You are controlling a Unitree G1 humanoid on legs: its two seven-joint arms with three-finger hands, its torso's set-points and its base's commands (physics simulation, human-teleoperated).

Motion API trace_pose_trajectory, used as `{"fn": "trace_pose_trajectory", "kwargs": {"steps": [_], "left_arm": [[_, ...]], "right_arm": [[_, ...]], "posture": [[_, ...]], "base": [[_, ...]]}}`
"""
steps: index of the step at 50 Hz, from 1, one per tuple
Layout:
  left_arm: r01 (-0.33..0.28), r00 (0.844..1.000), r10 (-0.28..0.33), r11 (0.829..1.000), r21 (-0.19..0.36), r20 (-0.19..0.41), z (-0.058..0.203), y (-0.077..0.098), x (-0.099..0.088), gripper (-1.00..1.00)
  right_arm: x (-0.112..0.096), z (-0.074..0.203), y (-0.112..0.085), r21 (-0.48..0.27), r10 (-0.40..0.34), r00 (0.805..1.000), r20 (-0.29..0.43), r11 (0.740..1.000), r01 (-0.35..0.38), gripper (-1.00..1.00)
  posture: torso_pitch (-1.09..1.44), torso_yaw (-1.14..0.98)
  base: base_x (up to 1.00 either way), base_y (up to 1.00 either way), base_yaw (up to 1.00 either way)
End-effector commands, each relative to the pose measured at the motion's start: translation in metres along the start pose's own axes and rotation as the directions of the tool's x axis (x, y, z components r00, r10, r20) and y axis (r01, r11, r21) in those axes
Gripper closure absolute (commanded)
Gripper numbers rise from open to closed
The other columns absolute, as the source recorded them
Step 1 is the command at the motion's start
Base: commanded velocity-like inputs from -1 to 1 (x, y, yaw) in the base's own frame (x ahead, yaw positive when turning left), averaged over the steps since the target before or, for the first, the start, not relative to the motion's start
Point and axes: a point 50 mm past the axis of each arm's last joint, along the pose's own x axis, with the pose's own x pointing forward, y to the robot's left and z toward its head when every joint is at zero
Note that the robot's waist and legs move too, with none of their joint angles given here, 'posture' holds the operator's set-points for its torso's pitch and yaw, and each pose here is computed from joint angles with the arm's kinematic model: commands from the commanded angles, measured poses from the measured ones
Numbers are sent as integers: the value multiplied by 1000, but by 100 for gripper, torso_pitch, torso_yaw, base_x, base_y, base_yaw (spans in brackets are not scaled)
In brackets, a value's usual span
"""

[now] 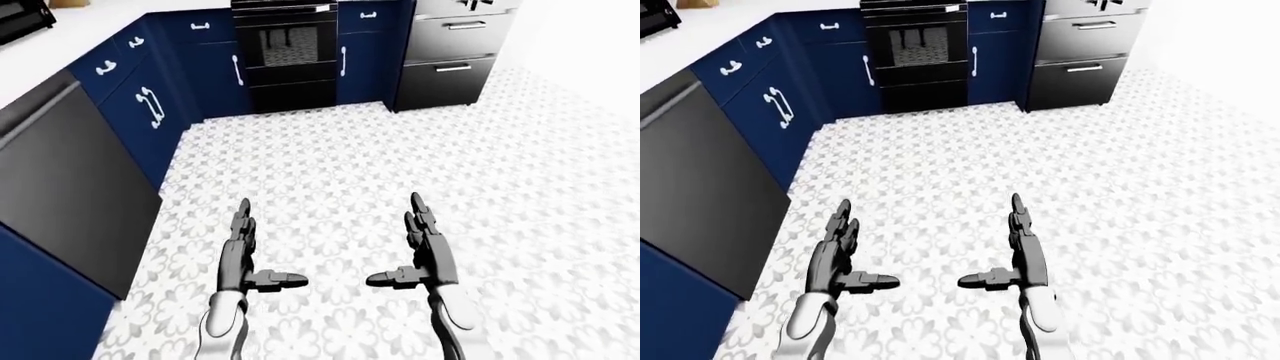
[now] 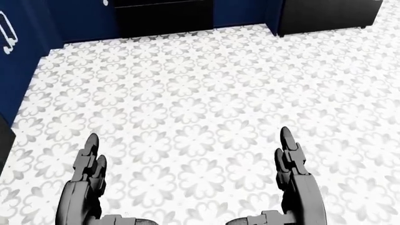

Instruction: Navigate to the stove.

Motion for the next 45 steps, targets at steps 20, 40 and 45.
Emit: {"fn": "trace_pose_trajectory", "kwargs": {"steps": [20, 40, 45], "left_arm": [[-8, 997, 7, 1000, 7, 73, 14, 2, 3, -100], [-8, 997, 7, 1000, 7, 73, 14, 2, 3, -100], [-8, 997, 7, 1000, 7, 73, 14, 2, 3, -100]], "right_arm": [[3, 16, 5, -5, 24, 996, 81, 1000, -24, -100], [2, 14, 6, -10, 42, 996, 79, 999, -41, -100], [2, 13, 6, -8, 38, 996, 79, 999, -38, -100]], "posture": [[0, 0], [0, 0], [0, 0]], "base": [[0, 1, 0], [14, 0, 0], [16, 0, 0]]}}
